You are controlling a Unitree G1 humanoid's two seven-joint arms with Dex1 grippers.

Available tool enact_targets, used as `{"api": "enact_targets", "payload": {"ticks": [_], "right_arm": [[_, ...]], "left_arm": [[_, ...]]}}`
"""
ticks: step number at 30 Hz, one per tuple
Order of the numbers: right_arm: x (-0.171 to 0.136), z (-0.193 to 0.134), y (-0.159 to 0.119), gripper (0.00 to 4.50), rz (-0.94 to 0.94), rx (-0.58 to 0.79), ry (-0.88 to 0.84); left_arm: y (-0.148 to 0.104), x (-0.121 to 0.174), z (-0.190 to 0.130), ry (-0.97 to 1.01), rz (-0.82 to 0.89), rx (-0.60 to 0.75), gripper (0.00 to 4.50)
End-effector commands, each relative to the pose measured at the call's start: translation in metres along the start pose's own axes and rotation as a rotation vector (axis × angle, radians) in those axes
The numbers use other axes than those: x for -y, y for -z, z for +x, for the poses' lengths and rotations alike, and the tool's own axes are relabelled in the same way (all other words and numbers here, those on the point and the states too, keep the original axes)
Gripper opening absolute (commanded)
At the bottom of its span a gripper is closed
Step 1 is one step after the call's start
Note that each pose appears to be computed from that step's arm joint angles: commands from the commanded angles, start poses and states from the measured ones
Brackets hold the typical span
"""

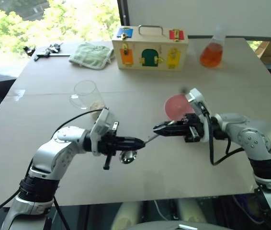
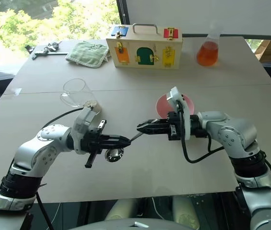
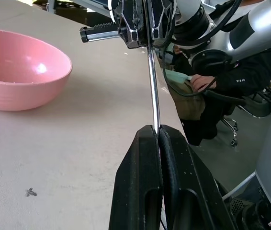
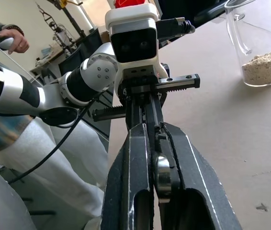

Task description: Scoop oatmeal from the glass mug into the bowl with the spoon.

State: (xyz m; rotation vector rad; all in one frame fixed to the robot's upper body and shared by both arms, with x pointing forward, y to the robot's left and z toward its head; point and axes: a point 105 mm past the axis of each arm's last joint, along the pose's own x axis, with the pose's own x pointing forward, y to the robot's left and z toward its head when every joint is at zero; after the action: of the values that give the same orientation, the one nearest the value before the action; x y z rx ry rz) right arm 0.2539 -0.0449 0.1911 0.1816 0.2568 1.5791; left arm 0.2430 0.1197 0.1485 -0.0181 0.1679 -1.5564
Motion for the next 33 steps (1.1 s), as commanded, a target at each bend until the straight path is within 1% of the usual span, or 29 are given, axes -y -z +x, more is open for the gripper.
{"api": "enact_targets", "payload": {"ticks": [1,2,4,5,6,7,8,11,13,15,19,20,22,24,25,27,29,33], "right_arm": [[0.003,-0.004,-0.009,0.04,0.001,0.013,0.028],[0.003,-0.004,-0.01,0.04,0.008,0.013,0.032],[0.004,-0.005,-0.011,0.0,0.012,0.014,0.039],[0.004,-0.005,-0.013,0.0,0.013,0.017,0.041],[0.004,-0.005,-0.014,0.0,0.015,0.019,0.043],[0.005,-0.005,-0.015,0.0,0.016,0.021,0.045],[0.005,-0.005,-0.016,0.0,0.017,0.022,0.047],[0.006,-0.007,-0.017,0.0,0.021,0.023,0.053],[0.008,-0.009,-0.018,0.0,0.028,0.028,0.063],[0.009,-0.013,-0.019,0.0,0.039,0.039,0.082],[0.017,-0.03,-0.027,0.0,0.105,0.125,0.174],[0.021,-0.034,-0.029,0.0,0.126,0.148,0.208],[0.033,-0.043,-0.031,0.0,0.17,0.187,0.313],[0.049,-0.052,-0.034,0.0,0.237,0.252,0.439],[0.056,-0.057,-0.035,0.0,0.277,0.275,0.498],[0.068,-0.065,-0.035,0.0,0.36,0.324,0.592],[0.077,-0.072,-0.037,0.0,0.436,0.38,0.663],[0.091,-0.08,-0.046,0.0,0.55,0.496,0.754]], "left_arm": [[-0.013,-0.011,-0.007,-0.105,0.065,0.038,0.0],[-0.014,-0.012,-0.008,-0.119,0.07,0.044,0.0],[-0.018,-0.012,-0.009,-0.128,0.052,0.064,0.64],[-0.019,-0.012,-0.009,-0.133,0.06,0.064,0.88],[-0.021,-0.013,-0.01,-0.145,0.072,0.068,1.29],[-0.023,-0.013,-0.011,-0.155,0.081,0.071,1.82],[-0.025,-0.013,-0.012,-0.171,0.106,0.071,2.07],[-0.031,-0.011,-0.015,-0.194,0.143,0.08,3.55],[-0.037,-0.012,-0.02,-0.232,0.183,0.087,4.4],[-0.048,-0.017,-0.027,-0.305,0.234,0.101,4.4],[-0.09,-0.033,-0.054,-0.559,0.371,0.22,4.4],[-0.101,-0.039,-0.065,-0.643,0.399,0.26,4.4],[-0.127,-0.052,-0.097,-0.856,0.477,0.35,4.4],[-0.147,-0.06,-0.138,-1.091,0.546,0.437,4.4],[-0.15,-0.062,-0.157,-1.197,0.572,0.463,4.4],[-0.147,-0.061,-0.177,-1.311,0.599,0.468,4.4],[-0.135,-0.06,-0.181,-1.364,0.613,0.416,4.4],[-0.106,-0.061,-0.177,-1.388,0.6,0.315,4.4]]}}
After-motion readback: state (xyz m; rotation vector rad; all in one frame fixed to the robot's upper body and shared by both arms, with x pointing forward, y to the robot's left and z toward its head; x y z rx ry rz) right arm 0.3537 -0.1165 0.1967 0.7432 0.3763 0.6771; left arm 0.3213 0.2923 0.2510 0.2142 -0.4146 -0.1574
